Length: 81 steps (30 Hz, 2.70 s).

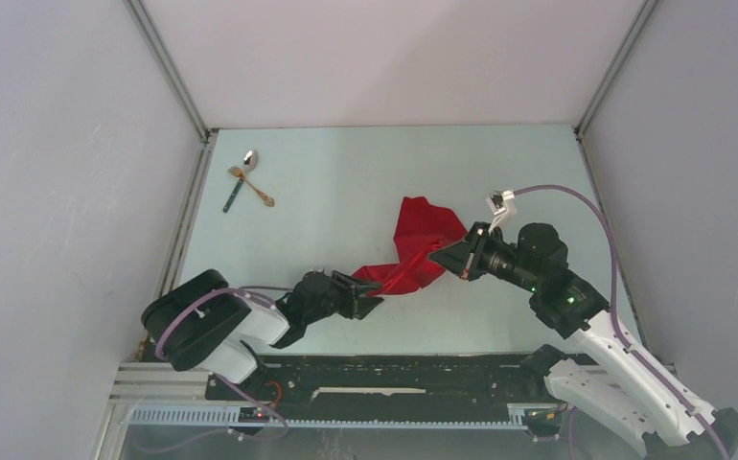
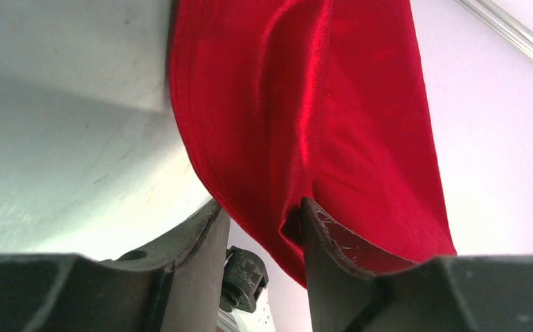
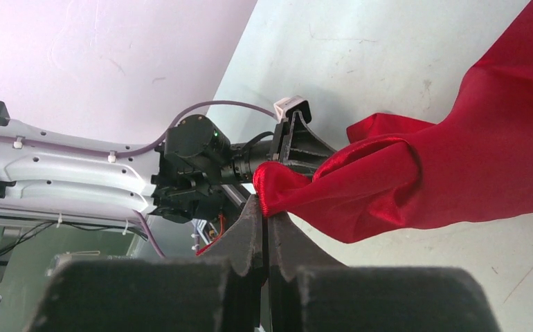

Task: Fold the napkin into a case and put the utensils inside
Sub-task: Pick up the crumpled napkin from the center of the board, then flatten out the crumpled napkin at the center of the board.

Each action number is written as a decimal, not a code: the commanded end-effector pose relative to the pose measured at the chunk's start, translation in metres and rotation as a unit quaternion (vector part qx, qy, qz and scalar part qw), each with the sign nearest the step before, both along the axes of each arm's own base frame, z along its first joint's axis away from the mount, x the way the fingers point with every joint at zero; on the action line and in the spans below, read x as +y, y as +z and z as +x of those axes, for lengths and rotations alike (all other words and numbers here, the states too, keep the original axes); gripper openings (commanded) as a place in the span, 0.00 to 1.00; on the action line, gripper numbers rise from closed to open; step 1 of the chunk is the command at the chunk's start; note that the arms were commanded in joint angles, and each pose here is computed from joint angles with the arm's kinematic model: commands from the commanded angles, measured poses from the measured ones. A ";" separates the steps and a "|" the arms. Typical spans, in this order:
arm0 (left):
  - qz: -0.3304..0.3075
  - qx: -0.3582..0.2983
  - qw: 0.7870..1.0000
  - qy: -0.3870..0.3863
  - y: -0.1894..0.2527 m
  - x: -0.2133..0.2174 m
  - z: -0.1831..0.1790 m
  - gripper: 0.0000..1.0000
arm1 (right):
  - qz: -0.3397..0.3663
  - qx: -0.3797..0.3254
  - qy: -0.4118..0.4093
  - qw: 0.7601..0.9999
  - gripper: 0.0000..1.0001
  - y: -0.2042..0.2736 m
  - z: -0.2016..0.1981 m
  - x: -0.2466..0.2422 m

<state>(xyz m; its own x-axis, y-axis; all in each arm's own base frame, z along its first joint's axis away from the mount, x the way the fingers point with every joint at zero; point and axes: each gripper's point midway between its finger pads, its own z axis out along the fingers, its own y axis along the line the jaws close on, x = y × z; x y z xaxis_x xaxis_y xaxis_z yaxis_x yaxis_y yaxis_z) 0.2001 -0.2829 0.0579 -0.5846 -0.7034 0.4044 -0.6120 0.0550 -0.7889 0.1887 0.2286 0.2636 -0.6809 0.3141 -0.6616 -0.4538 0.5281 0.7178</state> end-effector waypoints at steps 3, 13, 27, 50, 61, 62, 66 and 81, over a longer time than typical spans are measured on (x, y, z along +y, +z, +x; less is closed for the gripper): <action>-0.036 -0.025 0.999 0.029 0.007 -0.002 0.008 0.37 | 0.032 -0.034 0.001 0.999 0.00 0.035 0.004 0.001; 0.105 -0.115 0.987 0.039 0.025 0.036 0.039 0.00 | -0.112 -0.072 -0.109 0.985 0.00 0.025 0.030 -0.055; 0.371 -0.353 0.859 0.018 0.285 0.127 0.242 0.00 | -0.120 -0.150 -0.269 0.944 0.00 0.130 0.233 -0.154; 0.379 -0.264 0.887 -0.014 0.122 0.159 0.070 0.12 | -0.192 0.121 0.004 0.974 0.40 -0.111 0.007 -0.032; 0.444 -0.154 0.883 -0.009 0.066 0.207 -0.013 1.00 | -0.164 0.206 -0.164 0.951 0.87 -0.148 0.028 -0.099; 0.447 -0.156 0.881 -0.012 0.068 0.207 -0.012 1.00 | -0.148 0.213 -0.173 0.950 0.87 -0.147 0.035 -0.100; 0.416 -0.177 0.891 -0.045 0.077 0.186 0.001 1.00 | -0.139 0.204 -0.201 0.948 0.87 -0.144 0.078 -0.104; 0.330 -0.255 0.903 -0.098 0.100 0.142 0.007 1.00 | -0.133 0.245 -0.170 0.945 0.70 -0.193 0.262 -0.104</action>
<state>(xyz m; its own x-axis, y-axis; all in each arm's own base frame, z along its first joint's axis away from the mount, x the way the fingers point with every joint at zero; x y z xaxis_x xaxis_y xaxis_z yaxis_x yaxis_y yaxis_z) 0.2112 -0.1311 0.1372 -0.7217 -0.5733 -0.3879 -0.2010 0.7099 -0.6750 0.4129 0.1289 0.0750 -0.8167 0.4412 -0.3719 0.1451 0.7808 0.6077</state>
